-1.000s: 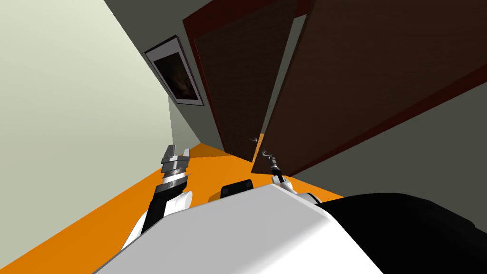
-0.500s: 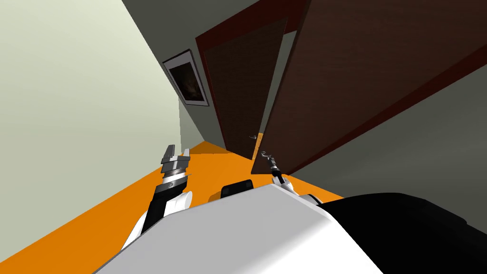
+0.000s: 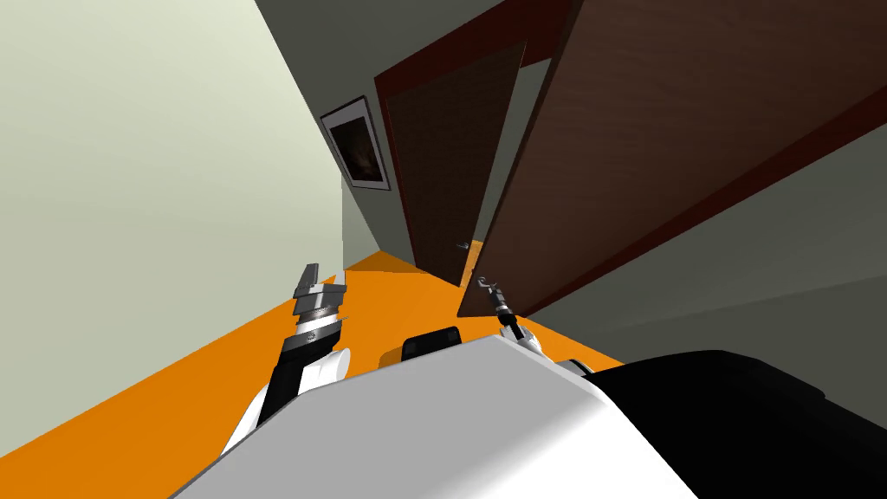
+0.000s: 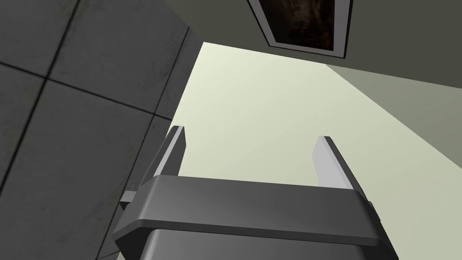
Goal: Pull the door open
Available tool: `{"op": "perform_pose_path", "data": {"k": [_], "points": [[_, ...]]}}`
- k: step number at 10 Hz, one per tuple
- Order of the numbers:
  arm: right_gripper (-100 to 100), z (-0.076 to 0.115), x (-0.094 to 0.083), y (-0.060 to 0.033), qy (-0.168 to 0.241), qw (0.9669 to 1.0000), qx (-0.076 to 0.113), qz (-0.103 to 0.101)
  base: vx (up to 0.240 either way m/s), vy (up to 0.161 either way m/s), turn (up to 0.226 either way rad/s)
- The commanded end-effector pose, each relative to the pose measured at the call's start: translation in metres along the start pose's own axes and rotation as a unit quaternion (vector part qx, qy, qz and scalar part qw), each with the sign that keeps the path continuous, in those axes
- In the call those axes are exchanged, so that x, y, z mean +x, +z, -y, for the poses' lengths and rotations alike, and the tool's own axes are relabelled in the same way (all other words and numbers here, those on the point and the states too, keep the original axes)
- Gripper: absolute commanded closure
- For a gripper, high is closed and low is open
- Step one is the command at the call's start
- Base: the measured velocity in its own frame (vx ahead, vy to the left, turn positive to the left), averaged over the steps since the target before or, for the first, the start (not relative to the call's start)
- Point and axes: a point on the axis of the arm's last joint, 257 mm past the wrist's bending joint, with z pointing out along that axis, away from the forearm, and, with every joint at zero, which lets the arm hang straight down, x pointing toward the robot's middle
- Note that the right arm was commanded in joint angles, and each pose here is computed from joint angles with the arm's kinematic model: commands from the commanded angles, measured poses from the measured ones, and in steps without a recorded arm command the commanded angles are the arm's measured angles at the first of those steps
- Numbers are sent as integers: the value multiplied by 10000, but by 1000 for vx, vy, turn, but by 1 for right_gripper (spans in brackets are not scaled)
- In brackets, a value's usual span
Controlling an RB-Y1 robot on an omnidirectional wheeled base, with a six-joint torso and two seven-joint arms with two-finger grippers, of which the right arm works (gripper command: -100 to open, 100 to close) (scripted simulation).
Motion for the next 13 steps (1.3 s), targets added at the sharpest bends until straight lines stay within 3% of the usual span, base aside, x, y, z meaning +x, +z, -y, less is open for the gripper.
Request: {"op": "perform_pose_path", "data": {"k": [1, 3, 4, 5, 8, 12, 13], "points": [[100, 36, 89, -47, 49, 9999, 3, -132, -146, -31, 32], [100, 37, 121, -117, 66, 9996, -1, -269, -127, -30, 73], [100, 52, 30, -109, 19, 9999, 38, -155, -63, -24, 12], [100, 55, 32, -223, 23, 9996, 26, -272, -123, -31, 133], [100, 46, 58, -430, 41, 9987, 1, -514, -230, -60, 162], [100, 38, 91, -635, 78, 9971, -5, -753, -169, -42, 87], [100, 28, 13, -599, 29, 9979, 17, -653, -73, -23, 2]]}}
